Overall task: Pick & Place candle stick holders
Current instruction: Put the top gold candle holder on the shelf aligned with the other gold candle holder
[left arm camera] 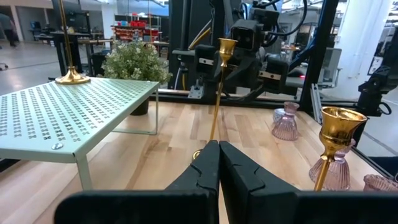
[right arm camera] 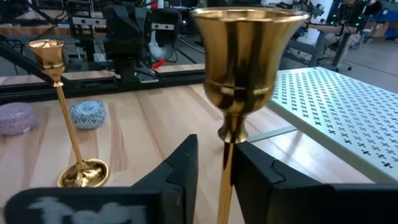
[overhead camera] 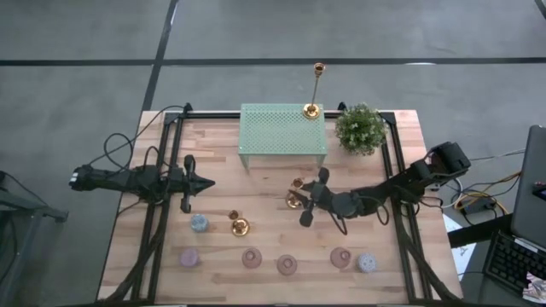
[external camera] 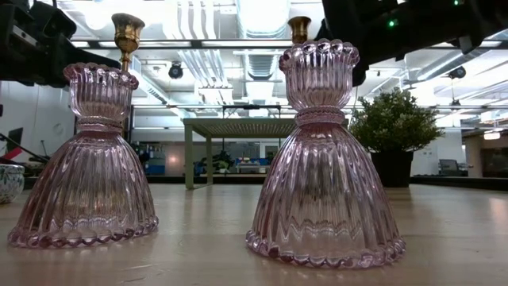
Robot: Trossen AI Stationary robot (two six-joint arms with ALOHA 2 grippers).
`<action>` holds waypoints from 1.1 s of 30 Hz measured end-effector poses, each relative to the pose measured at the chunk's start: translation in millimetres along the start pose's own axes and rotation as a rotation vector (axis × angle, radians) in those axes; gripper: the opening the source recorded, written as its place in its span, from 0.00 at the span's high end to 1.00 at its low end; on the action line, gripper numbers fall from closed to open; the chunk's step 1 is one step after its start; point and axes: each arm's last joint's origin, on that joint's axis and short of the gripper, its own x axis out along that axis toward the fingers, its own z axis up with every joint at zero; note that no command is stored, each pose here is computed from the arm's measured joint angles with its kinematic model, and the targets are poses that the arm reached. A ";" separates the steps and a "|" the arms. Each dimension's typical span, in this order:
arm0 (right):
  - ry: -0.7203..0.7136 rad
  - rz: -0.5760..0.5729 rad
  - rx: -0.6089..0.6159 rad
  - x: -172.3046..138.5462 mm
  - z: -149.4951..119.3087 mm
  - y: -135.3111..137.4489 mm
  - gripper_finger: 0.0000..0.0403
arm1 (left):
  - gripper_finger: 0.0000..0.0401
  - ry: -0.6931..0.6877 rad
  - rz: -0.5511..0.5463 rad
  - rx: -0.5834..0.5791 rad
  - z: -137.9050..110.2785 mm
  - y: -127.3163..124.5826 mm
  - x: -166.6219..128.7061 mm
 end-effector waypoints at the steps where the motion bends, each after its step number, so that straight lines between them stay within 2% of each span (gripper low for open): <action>1: 0.000 0.000 0.001 0.0 0.1 0.0 0.83 | 0.98 0.000 0.000 0.000 0.0 0.0 0.0; 10: -0.001 0.002 0.000 -0.2 0.5 -0.2 0.96 | 0.98 0.001 0.000 0.000 0.0 0.0 0.0; 14: -0.020 0.002 0.008 -1.6 7.3 -2.6 0.96 | 0.98 0.000 0.000 0.000 0.0 0.0 0.0; 26: -0.209 -0.036 0.098 -12.3 84.7 -25.0 0.96 | 0.98 0.000 0.000 0.000 0.0 0.0 0.0; 33: -0.132 -0.119 0.062 0.7 119.4 -42.1 0.96 | 0.98 0.000 0.000 0.000 0.0 0.0 0.0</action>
